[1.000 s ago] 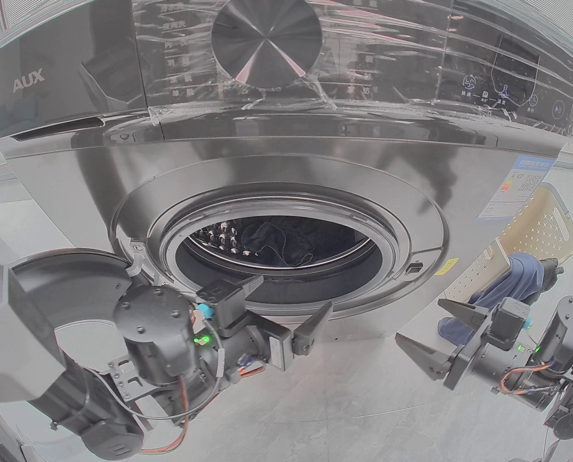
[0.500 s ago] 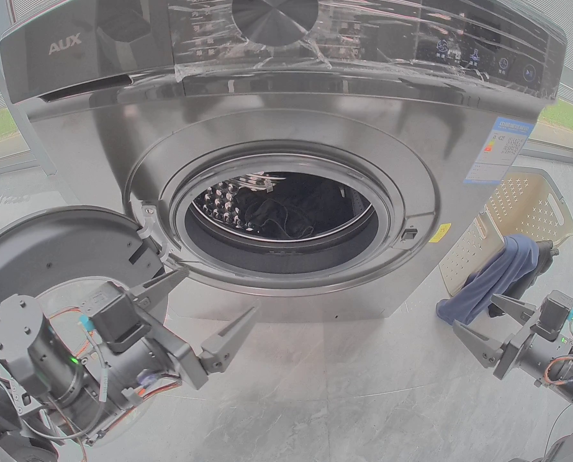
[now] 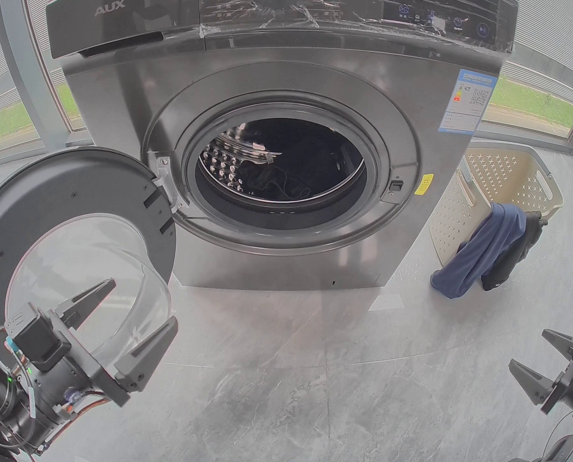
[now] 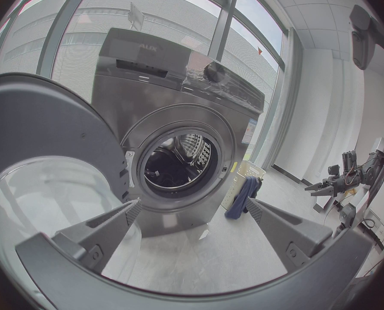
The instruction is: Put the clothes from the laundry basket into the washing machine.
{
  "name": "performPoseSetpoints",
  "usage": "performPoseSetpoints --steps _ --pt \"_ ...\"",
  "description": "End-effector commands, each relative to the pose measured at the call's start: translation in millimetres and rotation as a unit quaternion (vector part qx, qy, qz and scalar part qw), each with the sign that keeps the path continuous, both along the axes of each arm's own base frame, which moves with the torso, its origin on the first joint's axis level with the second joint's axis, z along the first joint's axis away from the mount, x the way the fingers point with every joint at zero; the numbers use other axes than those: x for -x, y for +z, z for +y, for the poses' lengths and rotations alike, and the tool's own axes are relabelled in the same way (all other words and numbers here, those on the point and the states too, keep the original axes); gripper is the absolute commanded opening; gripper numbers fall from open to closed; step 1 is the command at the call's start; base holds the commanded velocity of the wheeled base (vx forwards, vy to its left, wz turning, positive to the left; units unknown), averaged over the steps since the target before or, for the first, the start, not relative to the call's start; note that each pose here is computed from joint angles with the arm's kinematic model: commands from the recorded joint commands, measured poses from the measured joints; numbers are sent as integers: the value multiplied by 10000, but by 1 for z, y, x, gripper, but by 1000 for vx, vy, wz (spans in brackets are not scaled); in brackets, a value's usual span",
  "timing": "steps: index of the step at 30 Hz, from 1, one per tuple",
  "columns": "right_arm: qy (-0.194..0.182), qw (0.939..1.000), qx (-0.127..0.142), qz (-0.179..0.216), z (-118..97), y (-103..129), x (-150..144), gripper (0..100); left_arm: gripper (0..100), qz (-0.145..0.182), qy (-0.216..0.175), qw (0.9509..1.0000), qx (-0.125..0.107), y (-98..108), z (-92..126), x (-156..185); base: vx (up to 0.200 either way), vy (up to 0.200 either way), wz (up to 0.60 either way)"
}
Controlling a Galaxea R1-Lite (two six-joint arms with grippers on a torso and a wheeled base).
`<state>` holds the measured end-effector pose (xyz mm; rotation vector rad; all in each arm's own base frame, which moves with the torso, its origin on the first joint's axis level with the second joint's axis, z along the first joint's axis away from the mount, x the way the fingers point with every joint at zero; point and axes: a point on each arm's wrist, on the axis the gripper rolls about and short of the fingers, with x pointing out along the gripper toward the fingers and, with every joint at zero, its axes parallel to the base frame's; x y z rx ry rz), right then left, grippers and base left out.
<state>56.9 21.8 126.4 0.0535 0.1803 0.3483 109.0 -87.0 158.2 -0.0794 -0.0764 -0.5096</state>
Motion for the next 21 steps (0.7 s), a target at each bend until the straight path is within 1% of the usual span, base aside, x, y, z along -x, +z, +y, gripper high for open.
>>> performPoseSetpoints --steps 1,2,3,4,5,6,8,11,12,13,14,15,16,18,20,21 --pt "-520 9960 -195 -702 -18 -7 41 100 100 -118 460 9988 121 1 39 34 0 0 0" --pt "-551 9956 -210 -729 -19 -9 44 100 100 -107 520 9985 129 0 44 39 0 0 0" --pt "-551 9956 -210 -729 -19 -9 44 100 100 -107 520 9985 129 0 44 39 0 0 0" --pt "-605 9949 -219 -774 -21 -14 52 100 100 -34 652 9978 145 -4 55 51 0 0 0" --pt "-635 9945 -226 -804 -21 -15 55 100 100 1 706 9974 116 -8 61 58 0 0 0" --pt "-643 9944 -225 -804 -22 -15 55 100 100 10 721 9973 118 -8 61 59 0 0 0" --pt "-719 9934 -237 -865 -23 -16 60 100 100 86 904 9958 72 -16 71 72 0 -200 0" --pt "-870 9911 -252 -971 -23 -15 63 100 100 69 1035 9946 73 -22 77 81 0 -200 0" --pt "-870 9911 -252 -971 -23 -15 63 100 100 74 1141 9934 70 -24 79 84 0 -200 0" --pt "-1014 9890 -250 -1050 -23 -16 65 100 100 67 1240 9922 75 -26 81 86 0 -200 0" --pt "-1021 9888 -251 -1058 -23 -16 65 100 100 67 1256 9920 75 -26 81 87 0 -200 0" --pt "-1103 9866 -270 -1171 -23 -18 68 100 100 -23 1398 9901 139 -27 84 91 0 -200 0" --pt "-1141 9856 -277 -1216 -24 -19 70 100 100 -50 1436 9895 154 -28 85 94 0 -200 0" --pt "-1232 9848 -262 -1196 -24 -24 72 100 100 30 1535 9881 113 -32 86 96 0 -200 0" --pt "-1318 9853 -237 -1061 -24 -29 73 100 100 136 1666 9859 33 -36 87 98 0 -200 0" --pt "-1318 9856 -232 -1039 -24 -30 73 100 100 142 1689 9855 29 -37 87 98 0 -200 0"
